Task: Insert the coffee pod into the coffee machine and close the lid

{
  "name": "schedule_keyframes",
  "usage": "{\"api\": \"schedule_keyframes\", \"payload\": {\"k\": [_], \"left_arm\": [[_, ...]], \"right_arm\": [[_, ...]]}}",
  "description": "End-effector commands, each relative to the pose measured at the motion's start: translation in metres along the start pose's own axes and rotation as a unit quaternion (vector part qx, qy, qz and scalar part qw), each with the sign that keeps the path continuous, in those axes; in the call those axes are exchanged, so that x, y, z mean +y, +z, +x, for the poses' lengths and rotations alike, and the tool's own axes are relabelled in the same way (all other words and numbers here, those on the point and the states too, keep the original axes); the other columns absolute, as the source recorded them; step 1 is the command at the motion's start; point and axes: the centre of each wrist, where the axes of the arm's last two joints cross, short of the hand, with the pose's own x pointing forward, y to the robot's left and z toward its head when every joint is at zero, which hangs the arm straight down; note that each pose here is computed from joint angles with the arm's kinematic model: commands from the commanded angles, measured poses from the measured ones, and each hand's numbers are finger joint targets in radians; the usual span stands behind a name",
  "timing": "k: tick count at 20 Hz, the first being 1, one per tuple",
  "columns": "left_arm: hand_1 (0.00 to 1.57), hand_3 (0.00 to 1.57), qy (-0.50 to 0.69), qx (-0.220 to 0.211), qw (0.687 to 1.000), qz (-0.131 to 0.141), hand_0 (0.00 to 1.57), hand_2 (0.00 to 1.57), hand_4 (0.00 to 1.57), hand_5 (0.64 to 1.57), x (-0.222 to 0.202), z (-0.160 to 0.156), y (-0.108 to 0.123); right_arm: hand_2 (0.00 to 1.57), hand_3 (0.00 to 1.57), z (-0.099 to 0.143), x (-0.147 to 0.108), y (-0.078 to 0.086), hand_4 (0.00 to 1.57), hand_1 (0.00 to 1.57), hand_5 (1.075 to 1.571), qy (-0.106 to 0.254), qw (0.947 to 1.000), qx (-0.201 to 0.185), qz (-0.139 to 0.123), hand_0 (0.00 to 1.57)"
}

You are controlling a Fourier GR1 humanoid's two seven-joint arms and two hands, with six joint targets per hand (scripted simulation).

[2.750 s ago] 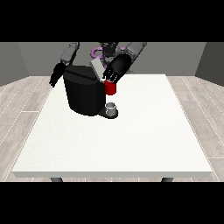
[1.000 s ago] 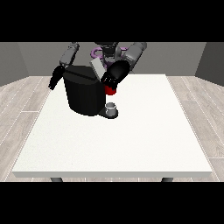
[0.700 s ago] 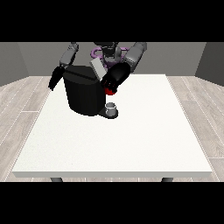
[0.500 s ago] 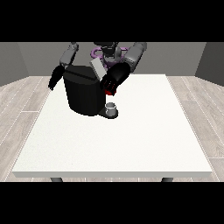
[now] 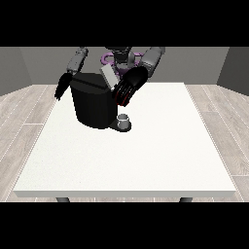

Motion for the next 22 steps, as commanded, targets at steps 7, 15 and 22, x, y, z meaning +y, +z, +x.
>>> {"api": "schedule_keyframes", "payload": {"k": [7,15,22], "left_arm": [[0.00,0.05,0.064,0.040,0.992,-0.099,0.00,0.00,0.00,1.571,-0.087,-0.019,0.021],[0.00,0.00,0.338,0.041,0.938,-0.070,0.00,0.00,0.20,1.571,-0.196,0.000,0.051],[0.00,0.00,0.554,0.111,0.823,-0.062,0.00,0.00,0.27,1.571,-0.296,0.000,0.125]], "right_arm": [[0.00,0.00,-0.058,0.006,0.050,0.00,0.00,1.571,-0.009,0.9955,0.095,0.002,0.00],[0.00,0.00,-0.105,-0.022,0.089,0.00,0.00,1.571,0.000,0.9879,0.153,-0.022,0.00],[0.00,0.00,-0.097,-0.035,0.086,0.00,0.00,1.571,-0.049,0.9917,0.118,-0.012,0.00]]}}
